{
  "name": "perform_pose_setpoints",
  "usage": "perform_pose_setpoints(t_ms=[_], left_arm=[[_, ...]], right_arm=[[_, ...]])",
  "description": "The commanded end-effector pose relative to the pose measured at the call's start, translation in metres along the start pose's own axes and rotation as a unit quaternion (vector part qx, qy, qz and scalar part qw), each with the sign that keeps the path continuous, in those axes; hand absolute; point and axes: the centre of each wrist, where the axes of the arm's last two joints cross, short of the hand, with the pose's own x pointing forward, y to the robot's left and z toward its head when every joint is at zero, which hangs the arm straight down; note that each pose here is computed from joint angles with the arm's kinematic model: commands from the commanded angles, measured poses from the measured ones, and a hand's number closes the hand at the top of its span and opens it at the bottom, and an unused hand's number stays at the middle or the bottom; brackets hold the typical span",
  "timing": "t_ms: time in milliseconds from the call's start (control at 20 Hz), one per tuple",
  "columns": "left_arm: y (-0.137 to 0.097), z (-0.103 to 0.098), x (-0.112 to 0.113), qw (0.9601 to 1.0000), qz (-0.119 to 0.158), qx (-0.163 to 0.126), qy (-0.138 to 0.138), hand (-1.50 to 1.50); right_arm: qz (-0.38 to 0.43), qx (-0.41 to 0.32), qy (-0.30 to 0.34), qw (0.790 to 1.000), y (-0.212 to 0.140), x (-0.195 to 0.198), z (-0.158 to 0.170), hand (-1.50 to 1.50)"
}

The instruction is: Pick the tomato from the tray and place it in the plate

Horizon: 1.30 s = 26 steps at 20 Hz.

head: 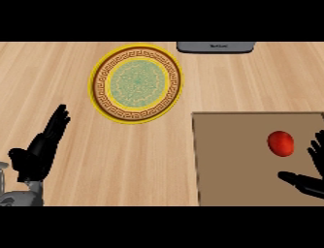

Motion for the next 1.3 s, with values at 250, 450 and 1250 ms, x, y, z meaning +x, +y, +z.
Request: perform_pose_setpoints(t_ms=[250,450,1250], left_arm=[[0.018,0.0,0.001,1.0,0.005,0.002,-0.001,0.0],[0.002,-0.012,0.008,0.9999,0.012,-0.004,-0.007,0.0],[0.0,0.0,0.001,1.0,0.004,0.002,0.0,0.0]], right_arm=[[0.024,0.0,0.03,0.999,0.021,-0.006,-0.026,-1.5],[0.029,0.014,0.027,0.999,0.05,-0.006,-0.045,-1.5],[0.114,-0.107,-0.064,0.986,0.071,-0.019,-0.019,1.5]])
